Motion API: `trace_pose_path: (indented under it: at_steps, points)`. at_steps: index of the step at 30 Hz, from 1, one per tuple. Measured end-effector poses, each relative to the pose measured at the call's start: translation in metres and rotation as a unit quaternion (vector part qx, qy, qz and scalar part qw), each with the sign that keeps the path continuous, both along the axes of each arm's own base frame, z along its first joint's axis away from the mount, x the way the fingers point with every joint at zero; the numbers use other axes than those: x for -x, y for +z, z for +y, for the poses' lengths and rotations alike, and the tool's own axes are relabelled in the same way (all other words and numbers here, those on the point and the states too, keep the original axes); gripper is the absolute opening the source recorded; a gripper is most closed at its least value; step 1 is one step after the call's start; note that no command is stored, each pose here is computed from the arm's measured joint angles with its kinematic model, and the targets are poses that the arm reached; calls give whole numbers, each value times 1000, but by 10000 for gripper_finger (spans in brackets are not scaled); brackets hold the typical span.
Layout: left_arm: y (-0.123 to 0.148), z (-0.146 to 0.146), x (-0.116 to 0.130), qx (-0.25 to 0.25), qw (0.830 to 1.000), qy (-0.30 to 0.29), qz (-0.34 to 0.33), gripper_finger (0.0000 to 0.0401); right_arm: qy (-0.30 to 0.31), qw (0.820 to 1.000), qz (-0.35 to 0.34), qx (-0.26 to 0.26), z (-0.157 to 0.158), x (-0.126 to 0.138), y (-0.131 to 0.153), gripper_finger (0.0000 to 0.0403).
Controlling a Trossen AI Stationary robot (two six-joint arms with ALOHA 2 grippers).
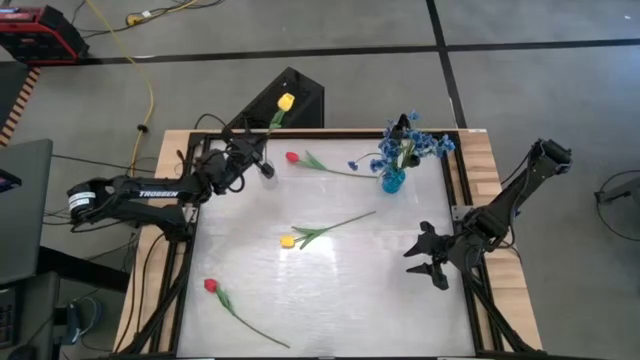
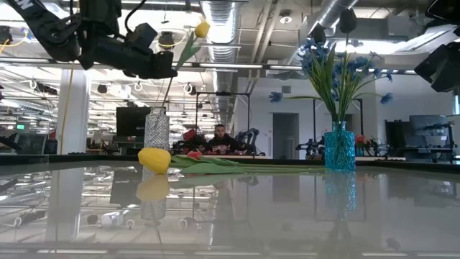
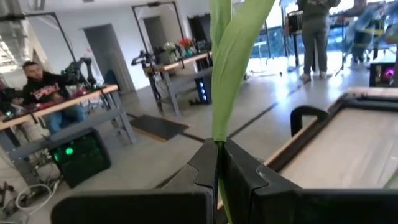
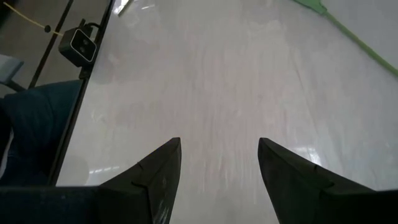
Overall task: Sort flowers into vase by color
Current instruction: Put the bottom yellow flower into the transparent vase, then put the yellow flower into the transparent vase
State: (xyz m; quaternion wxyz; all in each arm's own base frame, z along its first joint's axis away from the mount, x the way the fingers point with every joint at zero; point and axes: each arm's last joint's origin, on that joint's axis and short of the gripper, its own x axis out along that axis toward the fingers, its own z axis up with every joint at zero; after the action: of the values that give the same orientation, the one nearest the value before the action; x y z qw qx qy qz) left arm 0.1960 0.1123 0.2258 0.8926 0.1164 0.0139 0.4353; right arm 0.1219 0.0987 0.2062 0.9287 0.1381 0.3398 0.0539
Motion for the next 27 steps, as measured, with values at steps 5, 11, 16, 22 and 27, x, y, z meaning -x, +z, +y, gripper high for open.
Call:
trace_pose_path:
  at_steps: [5, 11, 16, 22, 27]
  points:
    - [-2, 0, 0, 10, 1000, -2, 5, 4, 8, 1000, 5, -4, 0, 0, 0, 239]
    - [-6, -2, -2, 11, 999, -4, 31, 29, 10, 1000, 4, -2, 0, 0, 0, 239]
    - [-6, -7, -4, 12, 999, -14, 32, 65, 10, 1000, 5, -2, 0, 0, 0, 239]
    - [-9, -16, -8, 19, 999, -16, 48, 105, 10, 1000, 5, -2, 0, 0, 0, 239]
    - [-14, -27, -12, 27, 997, -22, 73, 122, 10, 1000, 5, -2, 0, 0, 0, 239]
